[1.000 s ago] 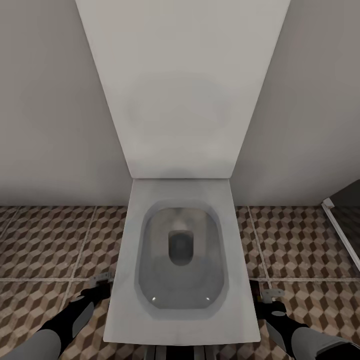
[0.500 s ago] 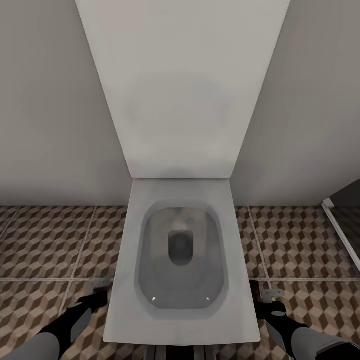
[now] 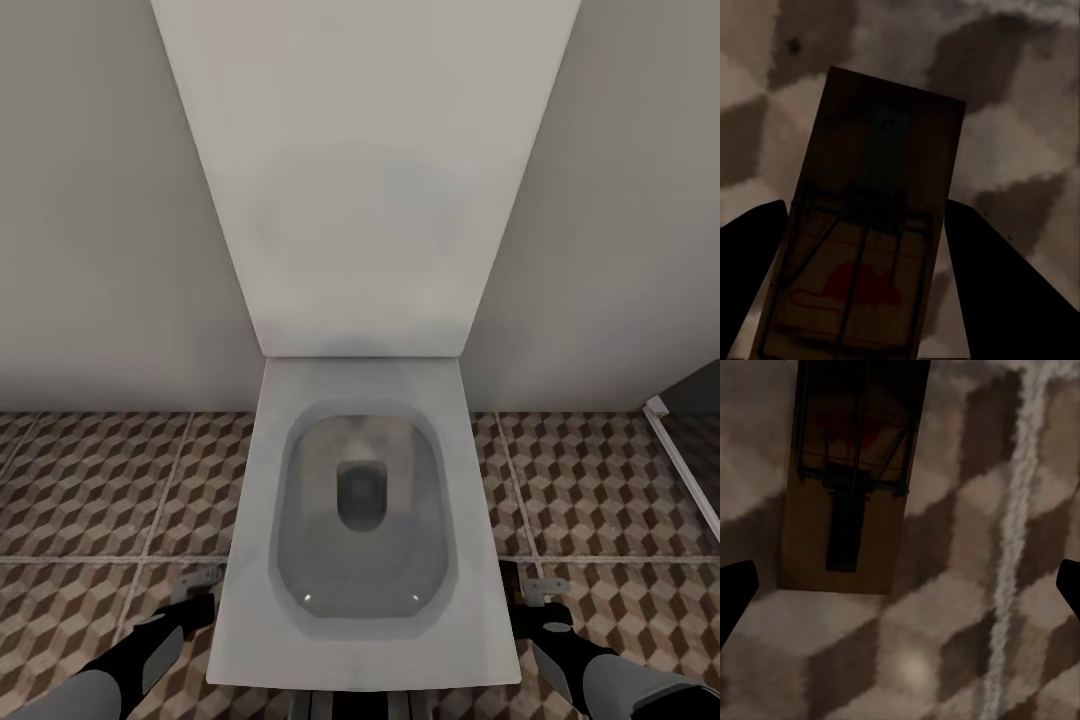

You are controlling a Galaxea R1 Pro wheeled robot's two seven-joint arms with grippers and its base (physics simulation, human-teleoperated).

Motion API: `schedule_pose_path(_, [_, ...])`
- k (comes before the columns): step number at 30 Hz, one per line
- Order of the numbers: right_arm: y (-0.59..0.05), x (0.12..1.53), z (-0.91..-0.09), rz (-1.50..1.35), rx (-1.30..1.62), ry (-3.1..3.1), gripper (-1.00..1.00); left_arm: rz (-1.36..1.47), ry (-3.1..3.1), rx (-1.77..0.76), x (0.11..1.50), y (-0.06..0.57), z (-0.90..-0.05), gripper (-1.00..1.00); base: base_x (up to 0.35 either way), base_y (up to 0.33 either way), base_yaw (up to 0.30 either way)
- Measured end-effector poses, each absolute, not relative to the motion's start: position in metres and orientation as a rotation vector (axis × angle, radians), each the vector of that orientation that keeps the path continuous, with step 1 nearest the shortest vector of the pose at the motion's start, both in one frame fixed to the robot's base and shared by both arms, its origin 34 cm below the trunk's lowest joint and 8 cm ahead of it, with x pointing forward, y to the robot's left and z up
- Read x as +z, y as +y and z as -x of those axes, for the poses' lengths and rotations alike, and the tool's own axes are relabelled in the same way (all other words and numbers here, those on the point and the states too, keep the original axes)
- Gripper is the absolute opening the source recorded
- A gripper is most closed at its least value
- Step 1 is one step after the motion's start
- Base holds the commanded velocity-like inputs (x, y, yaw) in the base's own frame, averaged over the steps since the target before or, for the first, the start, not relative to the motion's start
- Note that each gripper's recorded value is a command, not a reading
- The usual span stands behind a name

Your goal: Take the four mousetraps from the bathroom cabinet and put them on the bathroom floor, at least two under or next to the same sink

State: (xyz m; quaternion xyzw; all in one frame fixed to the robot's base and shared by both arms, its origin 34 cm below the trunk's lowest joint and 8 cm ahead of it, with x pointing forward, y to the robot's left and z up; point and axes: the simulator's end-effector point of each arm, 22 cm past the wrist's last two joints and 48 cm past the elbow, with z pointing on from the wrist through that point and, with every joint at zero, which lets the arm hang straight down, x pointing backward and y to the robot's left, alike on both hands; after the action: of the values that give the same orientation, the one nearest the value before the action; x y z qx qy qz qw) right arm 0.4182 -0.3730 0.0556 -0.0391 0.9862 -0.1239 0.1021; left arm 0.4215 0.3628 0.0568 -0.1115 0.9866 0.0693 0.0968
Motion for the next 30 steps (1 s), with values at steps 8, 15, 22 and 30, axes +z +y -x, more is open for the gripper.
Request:
schedule_pose_path(8, [-0.373,0.056,-0.418,0.115,-0.366,2.912,1.0,0.329,2.931,0.208,0.056,0.362,-0.417,-1.0,0.0,0.0,0.0])
schedule_pose_path(15, [-0.373,0.056,-0.418,0.115,-0.366,2.912,1.0,0.33,2.935,0.202,0.055,0.359,-0.416,-1.0,0.0,0.0,0.0])
schedule_pose_path(22, [-0.374,0.056,-0.418,0.115,-0.367,2.912,1.0,0.331,2.94,0.201,0.054,0.356,-0.413,-1.0,0.0,0.0,0.0])
schedule_pose_path(30, [-0.374,0.056,-0.418,0.115,-0.367,2.912,1.0,0.312,2.951,0.189,0.052,0.346,-0.408,-1.0,0.0,0.0,0.0])
